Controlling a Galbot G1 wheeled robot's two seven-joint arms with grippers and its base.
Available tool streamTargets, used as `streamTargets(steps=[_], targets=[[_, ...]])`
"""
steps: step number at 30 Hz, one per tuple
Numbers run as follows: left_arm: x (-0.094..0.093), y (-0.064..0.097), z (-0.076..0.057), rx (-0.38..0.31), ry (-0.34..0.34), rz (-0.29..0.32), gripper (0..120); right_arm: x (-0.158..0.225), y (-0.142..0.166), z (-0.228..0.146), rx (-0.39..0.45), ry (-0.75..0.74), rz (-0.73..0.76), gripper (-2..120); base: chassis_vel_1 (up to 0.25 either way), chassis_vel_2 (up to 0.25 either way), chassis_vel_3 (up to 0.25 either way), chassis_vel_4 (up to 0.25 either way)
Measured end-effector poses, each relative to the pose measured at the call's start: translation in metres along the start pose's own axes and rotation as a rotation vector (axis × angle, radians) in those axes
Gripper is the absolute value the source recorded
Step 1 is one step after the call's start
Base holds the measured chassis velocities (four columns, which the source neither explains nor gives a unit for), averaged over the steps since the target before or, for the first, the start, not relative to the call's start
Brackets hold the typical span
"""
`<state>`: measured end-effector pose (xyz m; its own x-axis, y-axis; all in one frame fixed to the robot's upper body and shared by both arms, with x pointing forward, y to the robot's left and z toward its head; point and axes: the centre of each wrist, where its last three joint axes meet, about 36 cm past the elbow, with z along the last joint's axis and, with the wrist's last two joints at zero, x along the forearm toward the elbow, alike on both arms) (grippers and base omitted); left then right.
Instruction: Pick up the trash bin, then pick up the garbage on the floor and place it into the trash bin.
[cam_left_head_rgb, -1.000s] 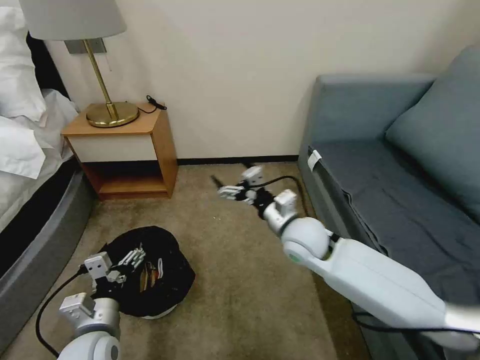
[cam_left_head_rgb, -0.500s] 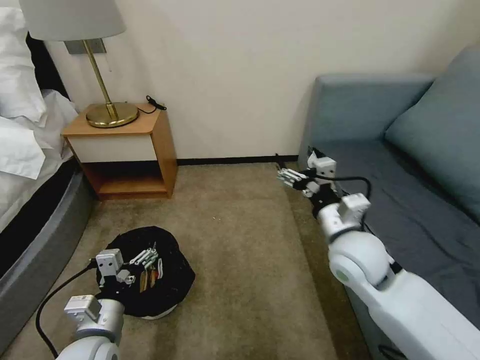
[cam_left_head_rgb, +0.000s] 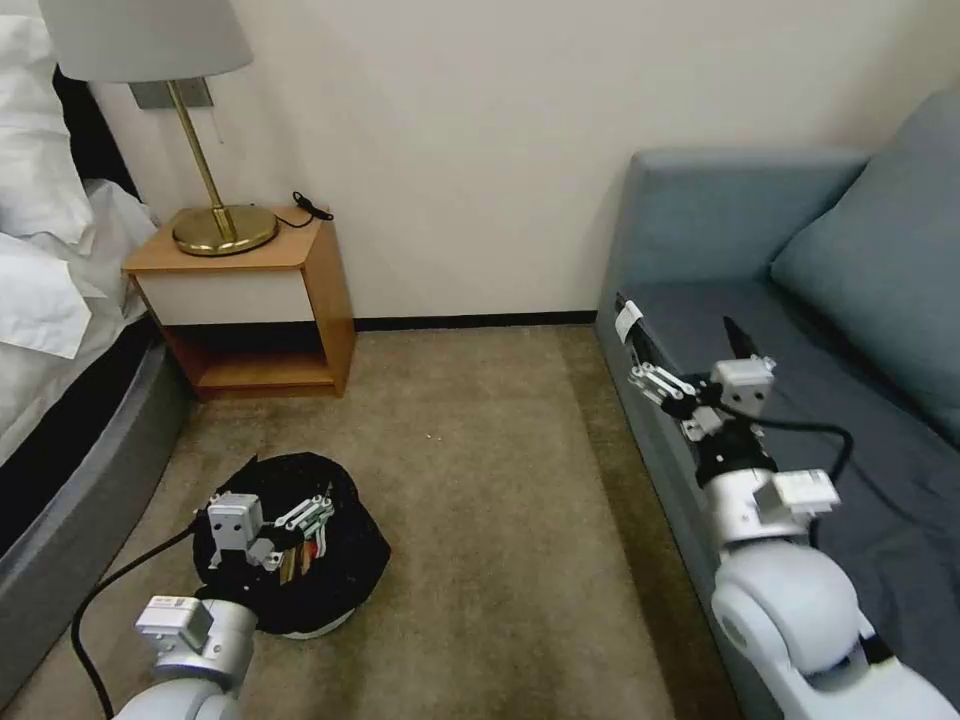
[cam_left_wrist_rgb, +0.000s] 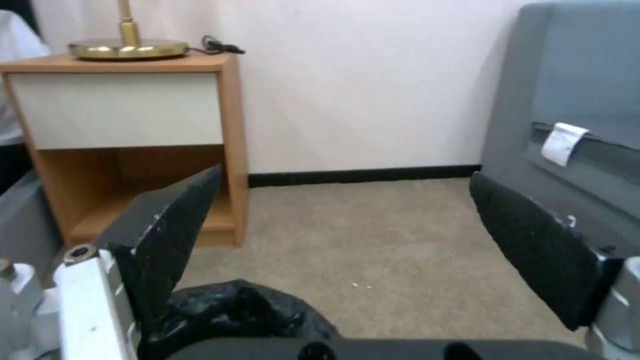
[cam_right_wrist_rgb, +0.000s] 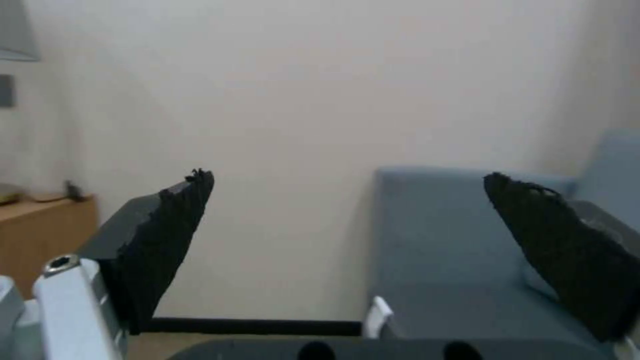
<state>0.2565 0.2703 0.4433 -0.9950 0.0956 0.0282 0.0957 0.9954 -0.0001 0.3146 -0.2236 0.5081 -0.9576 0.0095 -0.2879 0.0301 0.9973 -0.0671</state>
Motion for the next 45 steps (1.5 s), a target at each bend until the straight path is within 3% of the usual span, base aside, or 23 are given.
streamTargets(steps=[10,20,32,45], targets=[[-0.006,-0.011,-0.007,-0.015,-0.025,0.018,100,0.024,0.012,0.008,0.01,-0.018,0.097,100,0.0,0.0,0.0,0.0],[-0.009,-0.028,-0.007,-0.033,-0.036,-0.042,100,0.029,0.019,0.014,-0.003,-0.003,0.104,100,0.0,0.0,0.0,0.0],[-0.004,-0.05,-0.011,-0.038,-0.044,-0.126,100,0.028,0.019,0.022,-0.073,0.02,-0.039,100,0.0,0.0,0.0,0.0],[-0.001,-0.049,-0.013,-0.046,-0.046,-0.145,100,0.026,0.022,0.029,-0.06,0.033,-0.032,100,0.0,0.0,0.0,0.0]])
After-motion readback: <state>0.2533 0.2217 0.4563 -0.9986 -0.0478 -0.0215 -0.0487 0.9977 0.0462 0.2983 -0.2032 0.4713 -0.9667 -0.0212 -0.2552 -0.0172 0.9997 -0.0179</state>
